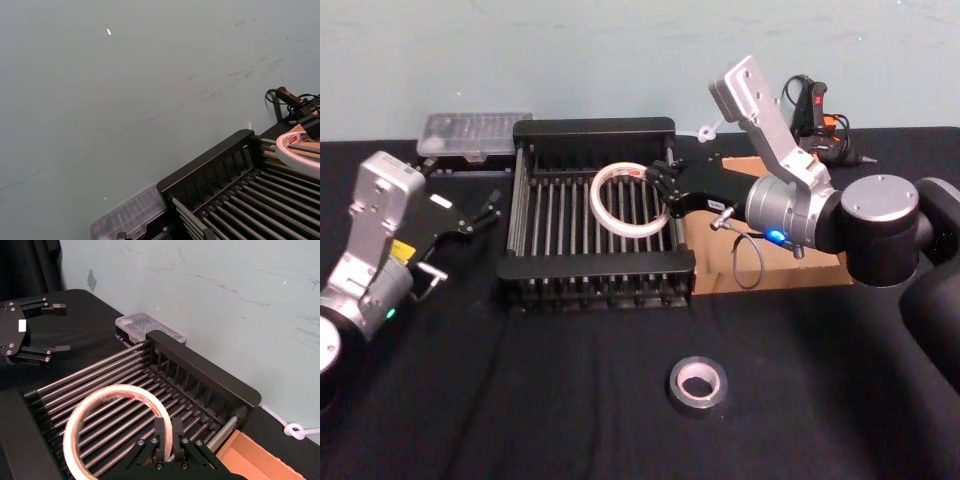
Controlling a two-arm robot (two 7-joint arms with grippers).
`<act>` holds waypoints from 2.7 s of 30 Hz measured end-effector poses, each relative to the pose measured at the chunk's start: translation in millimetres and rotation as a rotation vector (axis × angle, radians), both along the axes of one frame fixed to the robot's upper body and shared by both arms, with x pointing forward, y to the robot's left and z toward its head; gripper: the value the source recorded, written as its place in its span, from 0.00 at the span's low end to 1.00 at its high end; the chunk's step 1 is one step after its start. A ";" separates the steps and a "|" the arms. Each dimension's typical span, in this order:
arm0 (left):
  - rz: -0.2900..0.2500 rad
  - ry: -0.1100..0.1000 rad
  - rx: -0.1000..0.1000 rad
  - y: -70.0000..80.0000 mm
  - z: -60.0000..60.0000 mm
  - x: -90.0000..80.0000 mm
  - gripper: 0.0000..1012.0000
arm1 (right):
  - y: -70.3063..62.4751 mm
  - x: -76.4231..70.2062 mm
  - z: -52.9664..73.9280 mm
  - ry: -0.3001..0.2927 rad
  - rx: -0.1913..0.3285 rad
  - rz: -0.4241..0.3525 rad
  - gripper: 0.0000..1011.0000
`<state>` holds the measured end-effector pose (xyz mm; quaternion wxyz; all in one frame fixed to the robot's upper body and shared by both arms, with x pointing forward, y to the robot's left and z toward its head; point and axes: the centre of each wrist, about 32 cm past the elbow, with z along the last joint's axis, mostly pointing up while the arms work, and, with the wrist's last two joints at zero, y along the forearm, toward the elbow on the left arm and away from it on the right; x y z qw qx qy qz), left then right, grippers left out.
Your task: Pick up the white tape and place it into the black box , Pick up the silver tape and place it into the brown box.
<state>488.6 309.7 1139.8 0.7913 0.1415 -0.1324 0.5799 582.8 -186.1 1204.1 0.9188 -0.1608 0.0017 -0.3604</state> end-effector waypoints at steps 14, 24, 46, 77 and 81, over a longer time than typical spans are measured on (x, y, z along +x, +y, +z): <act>0.000 0.000 0.000 0.0 0.0 0.0 0.99 | -0.6 -0.3 0.1 0.001 0.002 -0.002 0.49; 0.000 0.000 0.000 0.0 0.0 0.0 0.99 | -0.9 -0.5 0.1 0.002 0.002 -0.002 0.77; 0.000 0.000 0.000 0.0 0.0 0.0 0.99 | -2.7 -2.0 1.0 0.003 0.009 -0.011 0.99; 0.000 0.000 0.000 0.0 0.0 0.0 0.99 | -70.6 -97.0 22.6 0.108 -0.032 -0.034 0.99; 0.000 0.000 0.000 0.0 0.0 0.0 0.99 | -75.8 -109.5 22.6 0.139 -0.034 -0.024 0.99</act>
